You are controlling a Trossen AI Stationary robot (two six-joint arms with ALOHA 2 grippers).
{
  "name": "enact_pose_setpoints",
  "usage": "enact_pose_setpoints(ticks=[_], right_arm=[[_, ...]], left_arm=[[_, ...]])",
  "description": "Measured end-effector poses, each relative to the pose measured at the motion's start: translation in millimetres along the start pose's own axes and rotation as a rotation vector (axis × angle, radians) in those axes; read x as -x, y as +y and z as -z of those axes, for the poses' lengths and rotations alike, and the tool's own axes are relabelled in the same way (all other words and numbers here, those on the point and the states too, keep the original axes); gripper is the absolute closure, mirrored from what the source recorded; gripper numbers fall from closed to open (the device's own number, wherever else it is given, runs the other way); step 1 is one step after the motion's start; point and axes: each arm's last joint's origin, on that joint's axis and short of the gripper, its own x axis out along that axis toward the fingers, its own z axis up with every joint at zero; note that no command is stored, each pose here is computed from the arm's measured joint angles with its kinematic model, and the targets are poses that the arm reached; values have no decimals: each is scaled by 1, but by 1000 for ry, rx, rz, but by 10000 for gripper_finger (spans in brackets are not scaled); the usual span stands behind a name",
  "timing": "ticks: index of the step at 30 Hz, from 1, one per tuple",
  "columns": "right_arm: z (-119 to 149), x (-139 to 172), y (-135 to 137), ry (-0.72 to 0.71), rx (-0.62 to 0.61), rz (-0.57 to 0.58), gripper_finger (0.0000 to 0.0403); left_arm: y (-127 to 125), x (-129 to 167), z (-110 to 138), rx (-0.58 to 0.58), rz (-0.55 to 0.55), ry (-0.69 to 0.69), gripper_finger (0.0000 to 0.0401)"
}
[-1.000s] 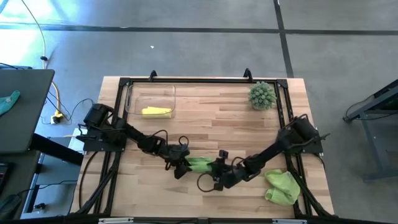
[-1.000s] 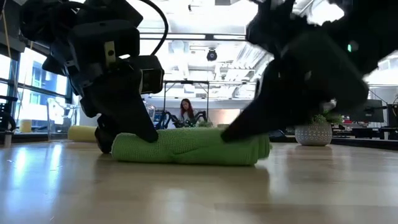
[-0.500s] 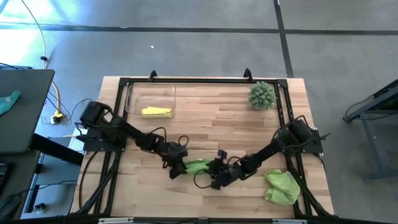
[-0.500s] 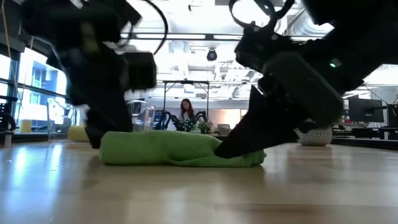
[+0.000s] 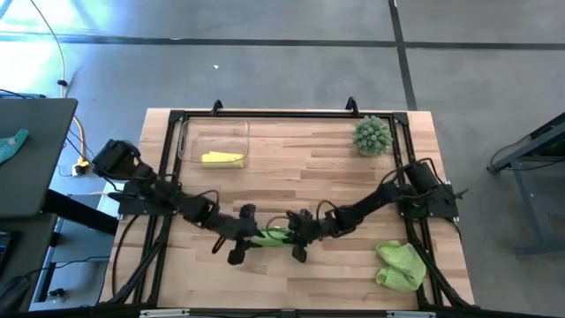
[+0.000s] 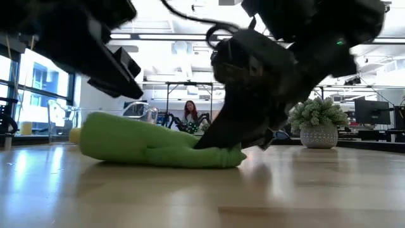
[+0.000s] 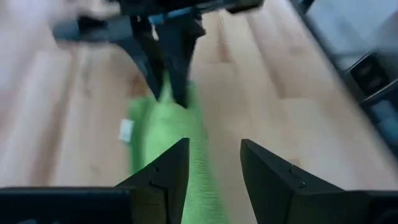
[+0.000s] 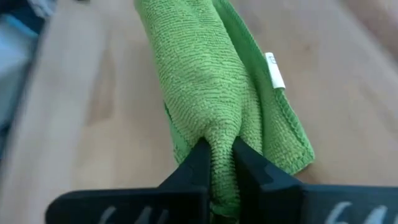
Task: Roll microfiber towels into tight, uniform cylinder then place into a basket
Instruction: Roll the green microfiber cloth
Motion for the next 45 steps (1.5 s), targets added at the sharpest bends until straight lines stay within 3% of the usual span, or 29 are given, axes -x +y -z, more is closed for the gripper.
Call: enact_pose_setpoints(ticks=[3, 7, 13, 18, 22, 27, 31, 39, 45], right_arm=[[-8, -1, -9, 47, -102, -88, 391], [-16, -2, -19, 85, -193, -131, 391], [-24, -1, -27, 84, -286, -140, 391], [-25, -1, -28, 75, -304, -138, 390], [-25, -1, -28, 61, -214, -140, 365], [-30, 5, -24, 42, -162, -153, 302], [-37, 14, -22, 11, -54, -151, 271], [-26, 17, -3, -9, 288, -139, 261], [-12, 19, 8, -5, 496, -19, 261]], left_arm=[[-13, 0, 8, -155, -88, -14, 268], [-26, -3, 18, -275, -177, -16, 268], [-28, -16, 35, -336, -319, 17, 268], [-23, -34, 46, -340, -356, 76, 268], [-16, -44, 52, -229, -387, 90, 268], [-7, -46, 55, -24, -405, 120, 272], [-4, -47, 55, 37, -416, 116, 293], [2, -48, 54, 121, -411, 112, 346], [8, -49, 48, 216, -373, 101, 353]])
